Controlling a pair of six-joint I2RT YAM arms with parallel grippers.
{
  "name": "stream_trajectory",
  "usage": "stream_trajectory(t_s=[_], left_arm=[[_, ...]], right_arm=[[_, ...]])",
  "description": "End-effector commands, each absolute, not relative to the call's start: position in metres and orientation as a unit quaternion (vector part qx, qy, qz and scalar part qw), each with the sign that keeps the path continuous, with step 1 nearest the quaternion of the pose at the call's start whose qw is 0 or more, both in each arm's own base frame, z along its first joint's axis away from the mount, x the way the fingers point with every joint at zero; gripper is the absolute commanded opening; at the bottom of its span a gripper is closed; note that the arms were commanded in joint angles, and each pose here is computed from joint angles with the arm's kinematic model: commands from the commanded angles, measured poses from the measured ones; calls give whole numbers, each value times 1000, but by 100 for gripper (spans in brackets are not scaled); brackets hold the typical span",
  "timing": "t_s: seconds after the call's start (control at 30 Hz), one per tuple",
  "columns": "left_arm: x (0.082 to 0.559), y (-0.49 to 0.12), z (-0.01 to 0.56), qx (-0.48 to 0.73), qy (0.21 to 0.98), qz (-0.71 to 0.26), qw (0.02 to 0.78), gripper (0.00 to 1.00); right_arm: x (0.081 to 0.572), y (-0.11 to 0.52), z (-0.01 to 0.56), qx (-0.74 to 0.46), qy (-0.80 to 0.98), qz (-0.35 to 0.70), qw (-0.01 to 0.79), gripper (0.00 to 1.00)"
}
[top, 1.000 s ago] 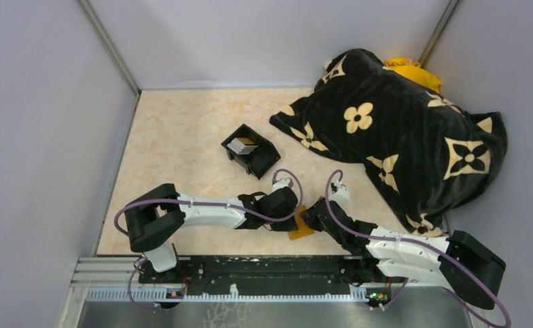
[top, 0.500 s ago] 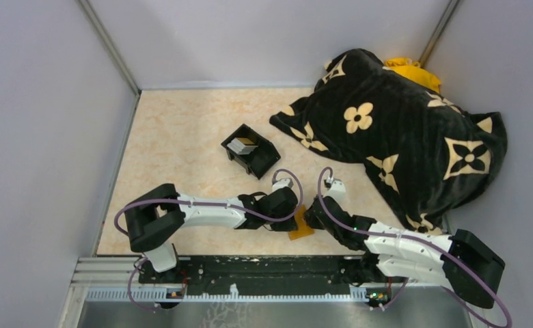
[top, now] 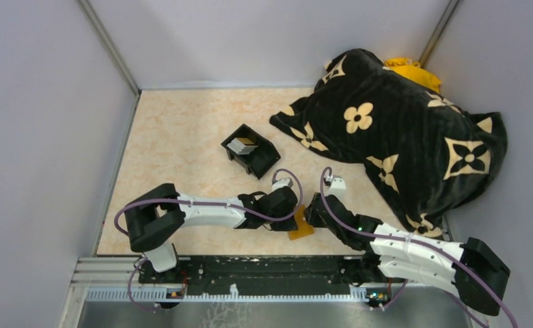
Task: Put the credit cards into the card holder
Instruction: Close the card holder at the center of the board.
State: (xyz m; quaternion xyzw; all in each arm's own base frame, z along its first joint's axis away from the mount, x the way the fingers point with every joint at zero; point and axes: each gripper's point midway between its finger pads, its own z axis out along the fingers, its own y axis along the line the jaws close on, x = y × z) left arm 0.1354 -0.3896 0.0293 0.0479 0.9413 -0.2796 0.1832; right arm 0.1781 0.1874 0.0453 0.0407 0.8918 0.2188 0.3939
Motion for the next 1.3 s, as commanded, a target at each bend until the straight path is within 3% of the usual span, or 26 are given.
stream_trajectory(t_s=[0.0, 0.43, 0.83, 1.27], left_arm=[[132, -340, -14, 60, 968, -177, 166, 0], [133, -341, -14, 50, 964, -209, 155, 0], [135, -338, -11, 53, 959, -229, 159, 0], [134, -335, -10, 51, 956, -239, 160, 0]], right_arm=[[190, 192, 83, 23, 875, 223, 430, 28], [166, 199, 80, -79, 897, 135, 412, 39], [162, 206, 70, -119, 899, 53, 419, 38], [166, 223, 69, -141, 895, 39, 420, 35]])
